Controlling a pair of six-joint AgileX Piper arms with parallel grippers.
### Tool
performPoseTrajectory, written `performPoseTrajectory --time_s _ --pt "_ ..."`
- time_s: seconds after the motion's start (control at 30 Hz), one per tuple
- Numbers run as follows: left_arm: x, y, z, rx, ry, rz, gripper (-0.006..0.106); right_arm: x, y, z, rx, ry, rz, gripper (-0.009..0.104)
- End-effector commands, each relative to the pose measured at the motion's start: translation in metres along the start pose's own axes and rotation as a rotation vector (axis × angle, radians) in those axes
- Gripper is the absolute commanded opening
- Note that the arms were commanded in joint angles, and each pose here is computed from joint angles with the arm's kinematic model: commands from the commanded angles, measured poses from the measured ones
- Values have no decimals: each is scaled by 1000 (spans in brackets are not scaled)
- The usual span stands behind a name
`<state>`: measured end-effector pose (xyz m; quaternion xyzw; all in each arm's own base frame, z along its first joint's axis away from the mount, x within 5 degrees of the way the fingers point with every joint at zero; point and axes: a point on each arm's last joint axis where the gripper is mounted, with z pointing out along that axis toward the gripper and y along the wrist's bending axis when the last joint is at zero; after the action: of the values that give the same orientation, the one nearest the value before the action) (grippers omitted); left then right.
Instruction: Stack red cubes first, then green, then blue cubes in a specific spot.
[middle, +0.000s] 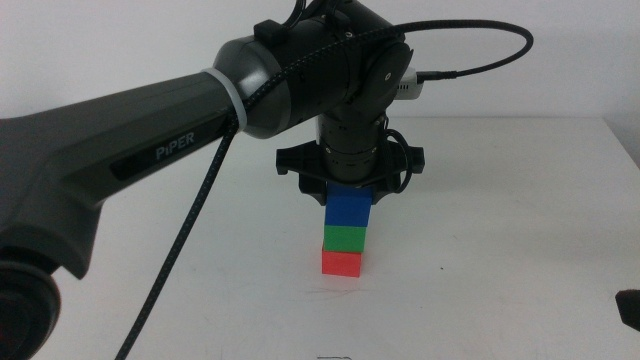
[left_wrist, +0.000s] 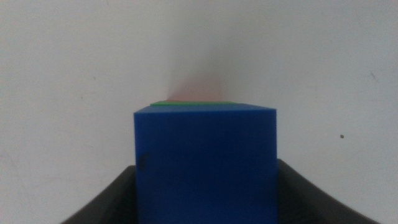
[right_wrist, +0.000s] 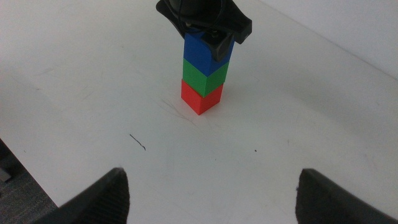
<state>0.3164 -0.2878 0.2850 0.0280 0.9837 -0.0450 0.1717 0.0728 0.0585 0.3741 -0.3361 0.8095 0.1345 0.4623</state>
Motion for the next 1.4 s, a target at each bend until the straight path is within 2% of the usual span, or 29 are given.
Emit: performPoseTrajectory --time_s 0.0,0.1,0.17,0.43,0.57,0.7,0.8,0.87,0.93,1.1,1.23,1.37 --pt "-7 2 -33 54 -90 -13 70 -11 -3 -4 30 -87 -19 88" --pt "-7 2 -33 53 -90 -8 87 -11 -3 -4 30 -87 -19 88" --pt "-8 2 -34 56 -93 -5 94 -11 -3 -4 30 -87 -19 88" --pt "-8 4 -52 77 -112 46 94 -11 -3 -4 30 -87 -19 88" --pt "-5 7 -75 138 -126 49 94 -11 -3 -4 30 -87 -19 88" --pt "1 13 -113 238 -153 20 94 -11 -3 -4 30 -87 -19 88" --pt "7 23 -139 267 -182 34 94 -11 -3 -4 30 -87 -19 88" --pt "12 33 -155 241 -201 72 94 -11 -3 -4 30 -87 -19 88" --pt "16 48 -169 161 -226 117 94 -11 -3 -4 30 -87 -19 88" --pt "18 76 -204 55 -392 216 94 -11 -3 -4 30 -87 -19 88" --pt "18 114 -221 -20 -454 191 94 -11 -3 -4 29 -87 -18 88" --pt "31 167 -242 -33 -553 163 94 -11 -3 -4 29 -87 -18 88"
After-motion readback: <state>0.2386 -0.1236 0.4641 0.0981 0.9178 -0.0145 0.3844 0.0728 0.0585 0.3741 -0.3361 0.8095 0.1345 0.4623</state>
